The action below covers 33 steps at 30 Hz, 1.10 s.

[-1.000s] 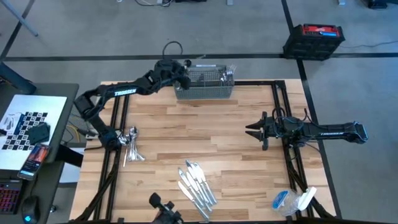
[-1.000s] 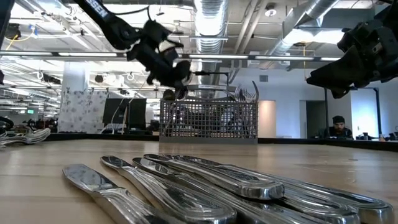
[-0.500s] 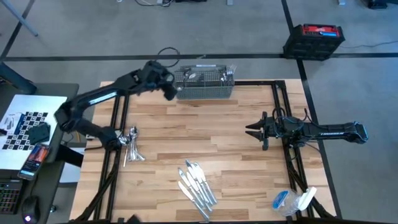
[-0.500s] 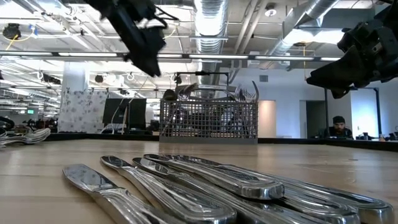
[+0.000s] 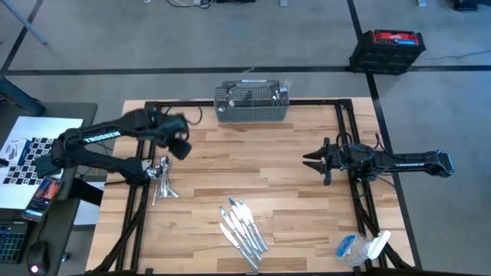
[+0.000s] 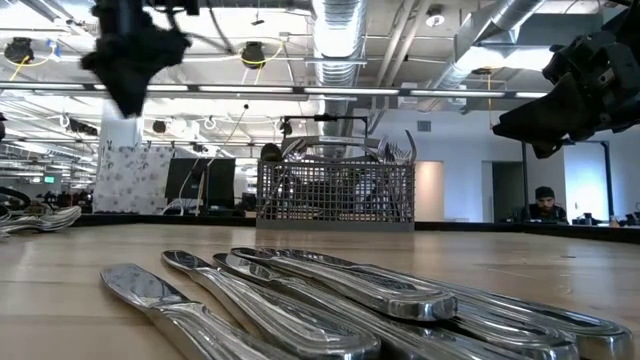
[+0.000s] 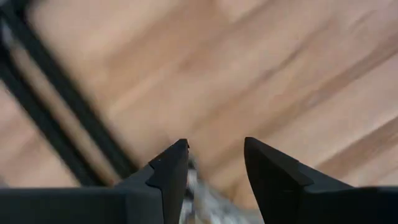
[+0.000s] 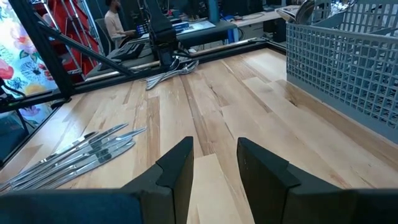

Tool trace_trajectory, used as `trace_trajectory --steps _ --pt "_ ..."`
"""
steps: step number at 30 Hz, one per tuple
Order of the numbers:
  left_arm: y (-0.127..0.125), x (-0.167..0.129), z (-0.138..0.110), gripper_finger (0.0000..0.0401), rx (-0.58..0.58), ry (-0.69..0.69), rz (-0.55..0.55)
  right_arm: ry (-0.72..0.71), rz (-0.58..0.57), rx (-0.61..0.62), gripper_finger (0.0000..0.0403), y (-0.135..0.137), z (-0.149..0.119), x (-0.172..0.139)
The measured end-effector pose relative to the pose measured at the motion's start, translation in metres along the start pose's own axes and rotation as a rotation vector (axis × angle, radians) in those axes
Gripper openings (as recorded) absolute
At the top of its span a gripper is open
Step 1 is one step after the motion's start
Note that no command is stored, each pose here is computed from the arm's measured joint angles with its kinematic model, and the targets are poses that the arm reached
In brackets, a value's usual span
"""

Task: Sort silverware
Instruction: Put the silver spoon into the gray organizer

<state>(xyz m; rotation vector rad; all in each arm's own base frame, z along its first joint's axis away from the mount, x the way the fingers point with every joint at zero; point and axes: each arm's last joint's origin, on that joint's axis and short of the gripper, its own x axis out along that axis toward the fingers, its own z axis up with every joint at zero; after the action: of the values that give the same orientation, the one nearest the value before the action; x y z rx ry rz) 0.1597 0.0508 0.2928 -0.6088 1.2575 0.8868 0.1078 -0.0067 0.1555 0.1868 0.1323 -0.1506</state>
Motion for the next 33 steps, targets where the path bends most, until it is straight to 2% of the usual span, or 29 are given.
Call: trace_trajectory --steps 5,11,14,16,18,21,23,27,33 --pt "-0.014 0.033 -0.034 0.0141 -0.048 0.262 -0.062 0.0 0.0 0.0 0.0112 0.0 0.0 0.0" --pt "-0.025 0.074 -0.072 0.0141 -0.034 0.455 -0.091 0.0 0.001 0.0 0.0112 0.0 0.0 0.0" --pt "-0.032 0.073 -0.08 0.0141 0.052 0.446 -0.076 -0.001 0.0 0.0 0.0112 0.0 0.0 0.0" --pt "-0.033 0.072 -0.082 0.0141 0.104 0.383 -0.05 0.001 0.0 0.0 0.0112 0.0 0.0 0.0" --pt "-0.034 0.072 -0.082 0.0141 0.094 0.34 -0.024 0.001 0.0 0.0 0.0112 0.0 0.0 0.0" --pt "-0.036 0.071 -0.082 0.0141 0.098 0.333 -0.046 0.0 0.0 0.0 0.0112 0.0 0.0 0.0" --pt "-0.041 0.071 -0.083 0.0141 0.17 0.309 -0.093 0.001 0.0 0.0 0.0112 0.0 0.0 0.0" --pt "-0.053 0.073 -0.083 0.0141 0.394 0.254 -0.187 0.001 0.0 0.0 0.0112 0.0 0.0 0.0" --pt "-0.066 0.09 -0.088 0.0141 0.611 0.356 -0.148 -0.001 0.0 0.0 0.0112 0.0 0.0 0.0"
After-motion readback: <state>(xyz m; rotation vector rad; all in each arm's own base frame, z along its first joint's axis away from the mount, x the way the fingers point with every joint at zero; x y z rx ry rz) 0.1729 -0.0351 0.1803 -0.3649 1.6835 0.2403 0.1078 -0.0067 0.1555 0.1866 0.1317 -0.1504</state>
